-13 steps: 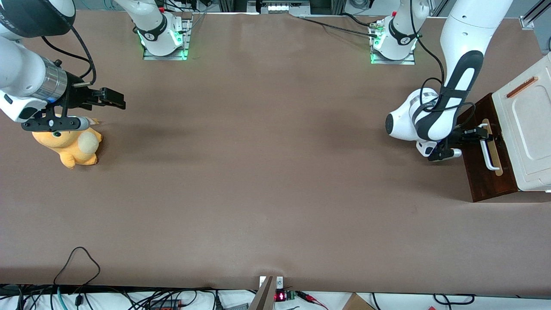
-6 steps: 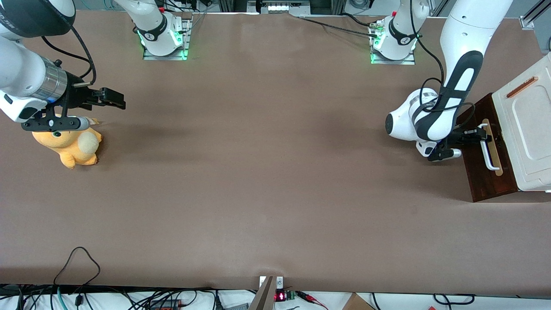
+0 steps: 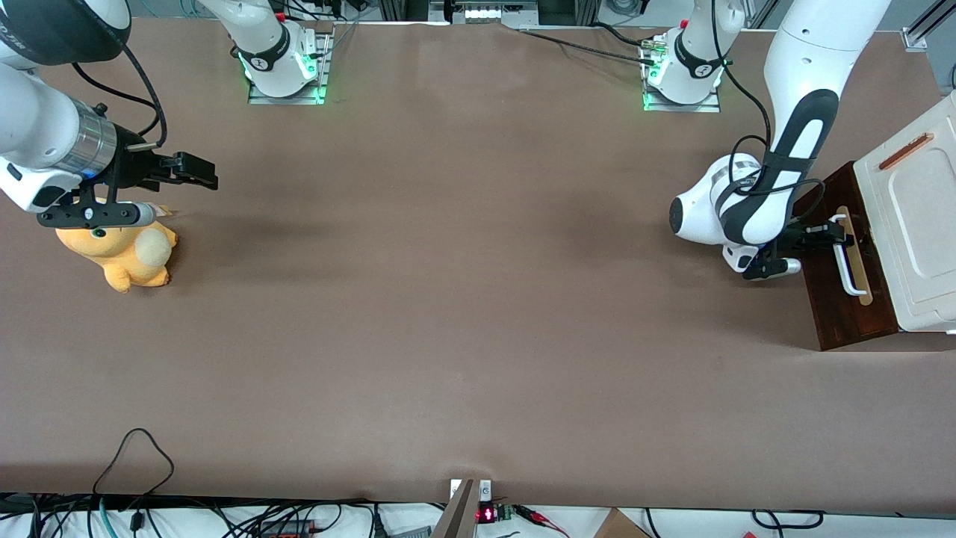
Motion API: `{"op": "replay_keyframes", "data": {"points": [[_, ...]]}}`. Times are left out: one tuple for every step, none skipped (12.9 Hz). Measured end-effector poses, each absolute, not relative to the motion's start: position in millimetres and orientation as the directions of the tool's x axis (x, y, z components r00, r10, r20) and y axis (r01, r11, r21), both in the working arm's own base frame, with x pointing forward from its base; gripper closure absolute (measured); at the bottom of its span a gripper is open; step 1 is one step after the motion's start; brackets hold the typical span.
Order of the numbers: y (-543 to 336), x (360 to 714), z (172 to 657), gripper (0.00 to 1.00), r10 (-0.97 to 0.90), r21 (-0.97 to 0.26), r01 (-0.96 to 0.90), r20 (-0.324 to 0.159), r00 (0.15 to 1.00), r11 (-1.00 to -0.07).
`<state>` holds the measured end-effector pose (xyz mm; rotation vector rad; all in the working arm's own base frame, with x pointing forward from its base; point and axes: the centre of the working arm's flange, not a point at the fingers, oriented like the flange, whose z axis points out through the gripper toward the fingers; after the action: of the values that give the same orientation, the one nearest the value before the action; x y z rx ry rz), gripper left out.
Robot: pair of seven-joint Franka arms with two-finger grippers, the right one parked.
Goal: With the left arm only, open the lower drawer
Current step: 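Close the left gripper around the white handle of the lower drawer, then pull the handle with the left gripper, sliding the drawer out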
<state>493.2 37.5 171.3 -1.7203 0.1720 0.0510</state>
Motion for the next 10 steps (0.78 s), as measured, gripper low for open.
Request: {"op": "replay_keyframes", "data": {"points": [[39.1,493.2,170.9,0.59,-0.085,-0.979,-0.144,-0.133,0.987,-0.146],[39.9,493.1,170.4,0.59,-0.085,-0.979,-0.145,-0.134,0.987,-0.146],[40.1,493.1,170.1,0.6,-0.085,-0.979,-0.146,-0.134,0.987,-0.146],[40.1,493.1,170.1,0.61,-0.086,-0.979,-0.146,-0.134,0.987,-0.146],[40.0,493.1,170.2,0.71,-0.086,-0.979,-0.146,-0.134,0.987,-0.145],[39.6,494.0,171.7,0.81,-0.083,-0.983,-0.118,-0.107,0.991,-0.143],[39.5,493.7,171.3,0.81,-0.082,-0.984,-0.106,-0.094,0.992,-0.144],[39.6,493.9,171.5,0.81,-0.081,-0.984,-0.103,-0.092,0.992,-0.145],[39.1,494.0,171.5,0.81,-0.082,-0.984,-0.103,-0.091,0.992,-0.145],[37.9,494.1,171.3,0.81,-0.084,-0.984,-0.102,-0.091,0.992,-0.146]]}}
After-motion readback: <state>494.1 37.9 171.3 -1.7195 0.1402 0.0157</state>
